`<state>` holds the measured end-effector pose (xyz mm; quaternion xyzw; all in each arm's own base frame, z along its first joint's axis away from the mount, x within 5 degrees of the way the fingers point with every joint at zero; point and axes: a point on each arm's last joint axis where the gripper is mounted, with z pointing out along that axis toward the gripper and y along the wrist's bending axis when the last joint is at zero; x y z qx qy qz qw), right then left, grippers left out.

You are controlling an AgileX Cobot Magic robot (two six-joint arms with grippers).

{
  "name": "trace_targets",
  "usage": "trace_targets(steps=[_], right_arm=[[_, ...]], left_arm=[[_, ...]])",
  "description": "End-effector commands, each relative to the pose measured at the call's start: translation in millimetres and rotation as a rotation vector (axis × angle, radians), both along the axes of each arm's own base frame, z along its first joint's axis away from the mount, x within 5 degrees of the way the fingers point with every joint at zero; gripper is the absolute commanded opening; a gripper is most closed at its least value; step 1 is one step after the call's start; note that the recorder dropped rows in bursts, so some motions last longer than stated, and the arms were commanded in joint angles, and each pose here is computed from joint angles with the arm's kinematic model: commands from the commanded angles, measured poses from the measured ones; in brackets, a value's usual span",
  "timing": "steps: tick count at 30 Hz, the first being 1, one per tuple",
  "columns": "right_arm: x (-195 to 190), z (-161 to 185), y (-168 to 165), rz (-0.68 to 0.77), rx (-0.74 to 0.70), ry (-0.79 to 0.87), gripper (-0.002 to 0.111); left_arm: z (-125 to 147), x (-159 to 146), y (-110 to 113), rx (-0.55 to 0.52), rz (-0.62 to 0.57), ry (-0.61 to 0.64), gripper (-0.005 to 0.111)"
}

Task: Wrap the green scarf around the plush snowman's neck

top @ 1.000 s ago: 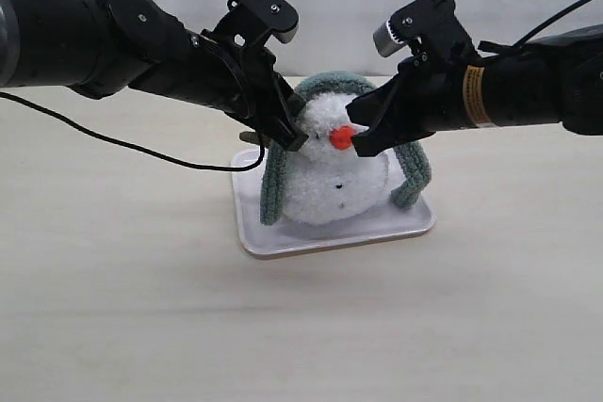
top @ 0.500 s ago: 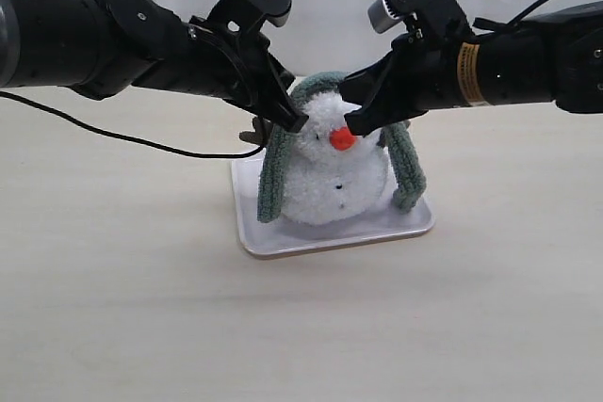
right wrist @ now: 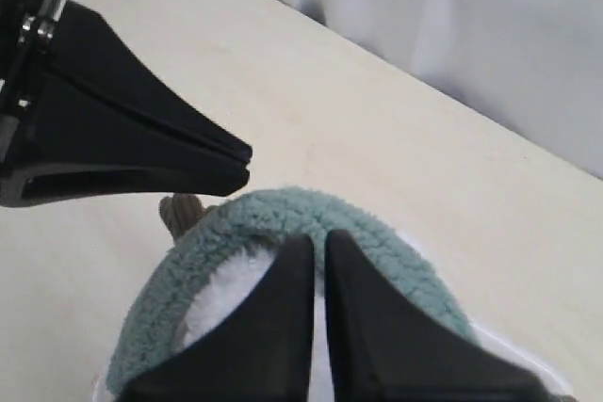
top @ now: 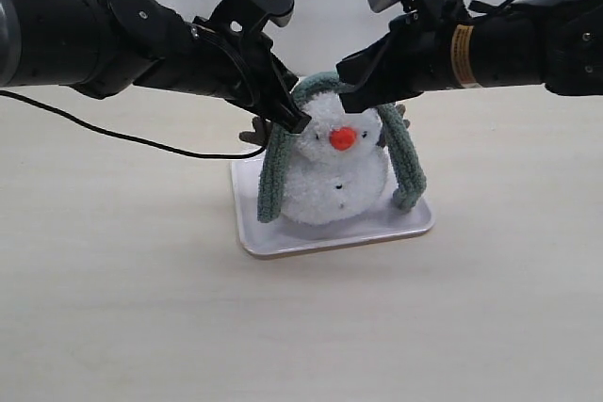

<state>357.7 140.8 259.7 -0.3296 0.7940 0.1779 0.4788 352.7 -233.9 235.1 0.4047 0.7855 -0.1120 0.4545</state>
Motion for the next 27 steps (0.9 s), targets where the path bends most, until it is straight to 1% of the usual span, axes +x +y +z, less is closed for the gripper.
trace_targets(steps=[1, 4, 6, 9, 13, 16, 21, 24, 27], right_arm=[[12, -9, 12, 0.046, 0.086, 0.091, 0.004], [20, -7, 16, 0.05, 0.112, 0.095, 0.004], [22, -3, 16, 0.051, 0.106, 0.073, 0.004], [24, 2, 15, 0.052, 0.107, 0.054, 0.004], [23, 9, 15, 0.068, 0.091, 0.015, 0.004], [21, 16, 14, 0.079, 0.082, -0.014, 0.004], [15, 27, 14, 0.111, 0.074, -0.056, 0.004], [11, 27, 18, 0.202, 0.056, -0.082, 0.004], [10, 27, 19, 0.222, 0.051, -0.09, 0.004]], left_arm=[[4, 3, -1, -0.006, 0.017, -0.029, 0.0], [1, 1, -1, -0.001, -0.004, -0.005, 0.0], [-4, 0, -1, 0.018, -0.035, 0.017, 0.0], [-16, 3, -3, 0.043, -0.043, 0.036, 0.0], [-34, 11, -3, 0.07, 0.001, 0.017, 0.0], [-39, 18, -1, 0.074, 0.051, -0.019, 0.0], [-34, 24, 3, 0.065, 0.119, -0.086, 0.0], [-25, 29, 1, 0.047, 0.126, -0.113, 0.0], [-14, 32, -4, 0.016, 0.116, -0.121, 0.0]])
